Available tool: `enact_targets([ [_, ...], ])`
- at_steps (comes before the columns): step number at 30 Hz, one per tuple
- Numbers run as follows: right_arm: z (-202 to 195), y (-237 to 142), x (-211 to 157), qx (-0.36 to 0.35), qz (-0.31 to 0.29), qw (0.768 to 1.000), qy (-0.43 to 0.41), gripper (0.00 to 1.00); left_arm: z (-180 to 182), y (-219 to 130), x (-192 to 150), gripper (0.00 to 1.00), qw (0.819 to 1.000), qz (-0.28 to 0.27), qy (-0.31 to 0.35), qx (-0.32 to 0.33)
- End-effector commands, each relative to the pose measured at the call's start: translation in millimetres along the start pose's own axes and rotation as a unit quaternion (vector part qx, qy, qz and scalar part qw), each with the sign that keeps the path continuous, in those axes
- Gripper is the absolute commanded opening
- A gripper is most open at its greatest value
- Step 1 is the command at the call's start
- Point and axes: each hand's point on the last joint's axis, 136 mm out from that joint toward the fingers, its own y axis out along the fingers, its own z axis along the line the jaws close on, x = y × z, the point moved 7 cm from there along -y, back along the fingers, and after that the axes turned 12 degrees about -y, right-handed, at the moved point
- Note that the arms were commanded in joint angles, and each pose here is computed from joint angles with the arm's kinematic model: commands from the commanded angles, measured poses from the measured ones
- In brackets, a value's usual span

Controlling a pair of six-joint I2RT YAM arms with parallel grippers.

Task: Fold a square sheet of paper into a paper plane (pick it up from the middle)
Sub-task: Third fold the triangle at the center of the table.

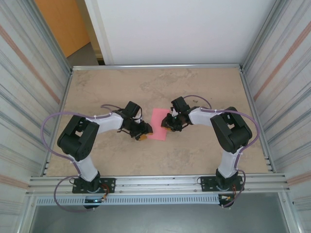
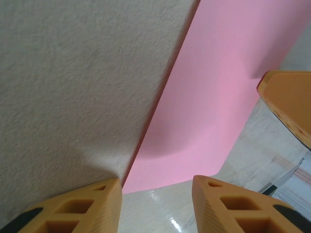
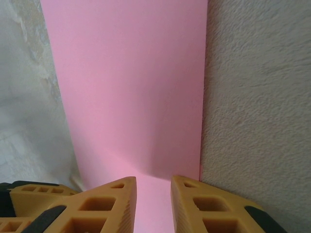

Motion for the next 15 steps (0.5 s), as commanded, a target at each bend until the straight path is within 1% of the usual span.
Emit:
enact_targets([
  [1,-33,12,-20,-0.059,0.036,0.997,0.029,0.26,-6,6,1,0.44,1.000,0.008,0.016,0.001],
  [11,-36,13,-22,-0.059,0.039,0.997,0.033,0.26,-13,4,2,0.44,0.999,0.006,0.038,0.005],
  [15,-38,12,-22,-0.060,0.038,0.997,0.034,0.26,-10,-7,5,0.45,0.998,-0.017,0.050,0.040],
])
